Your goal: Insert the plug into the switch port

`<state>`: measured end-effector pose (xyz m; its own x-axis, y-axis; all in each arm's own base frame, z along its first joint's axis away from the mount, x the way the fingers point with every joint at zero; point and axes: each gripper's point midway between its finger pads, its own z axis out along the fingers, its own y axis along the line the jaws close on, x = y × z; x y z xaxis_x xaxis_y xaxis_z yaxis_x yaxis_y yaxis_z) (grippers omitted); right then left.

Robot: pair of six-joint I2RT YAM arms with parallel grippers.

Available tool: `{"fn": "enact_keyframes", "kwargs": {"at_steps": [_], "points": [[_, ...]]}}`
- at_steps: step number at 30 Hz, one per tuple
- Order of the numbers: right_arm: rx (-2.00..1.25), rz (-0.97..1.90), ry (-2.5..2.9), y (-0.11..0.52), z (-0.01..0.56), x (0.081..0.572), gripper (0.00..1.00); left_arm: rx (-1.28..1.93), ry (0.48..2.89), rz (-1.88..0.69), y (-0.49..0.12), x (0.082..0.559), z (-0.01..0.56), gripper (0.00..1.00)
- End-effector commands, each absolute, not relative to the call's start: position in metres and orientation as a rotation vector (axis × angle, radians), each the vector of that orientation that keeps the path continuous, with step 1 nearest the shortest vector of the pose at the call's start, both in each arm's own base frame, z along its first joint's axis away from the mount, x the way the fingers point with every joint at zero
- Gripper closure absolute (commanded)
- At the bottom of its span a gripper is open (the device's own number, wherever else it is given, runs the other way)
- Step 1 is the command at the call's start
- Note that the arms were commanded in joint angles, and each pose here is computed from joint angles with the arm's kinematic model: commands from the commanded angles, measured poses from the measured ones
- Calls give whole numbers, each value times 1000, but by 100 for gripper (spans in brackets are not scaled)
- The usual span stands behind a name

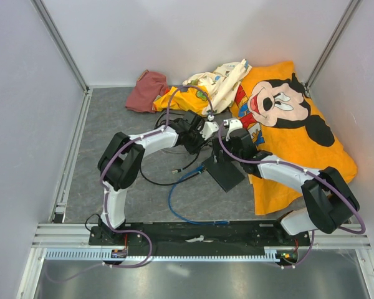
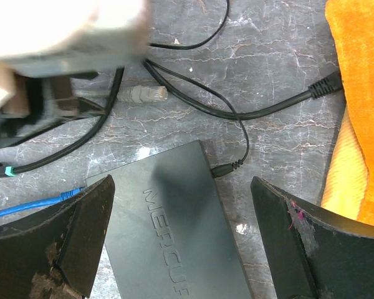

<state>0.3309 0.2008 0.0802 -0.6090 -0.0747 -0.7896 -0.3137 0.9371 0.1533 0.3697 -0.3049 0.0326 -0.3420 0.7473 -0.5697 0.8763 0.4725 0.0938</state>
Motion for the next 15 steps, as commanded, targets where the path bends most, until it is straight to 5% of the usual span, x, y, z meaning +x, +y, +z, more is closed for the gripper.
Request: {"fn": "enact_keyframes", "kwargs": {"at_steps": [1,15], "points": [[-258,397,2158,206,94,336,2,1417,2160,-256,-306,378,23,58],[-260,409,2160,206,92,334,2,1518,2297,-144,-288,359,-21,63]]}}
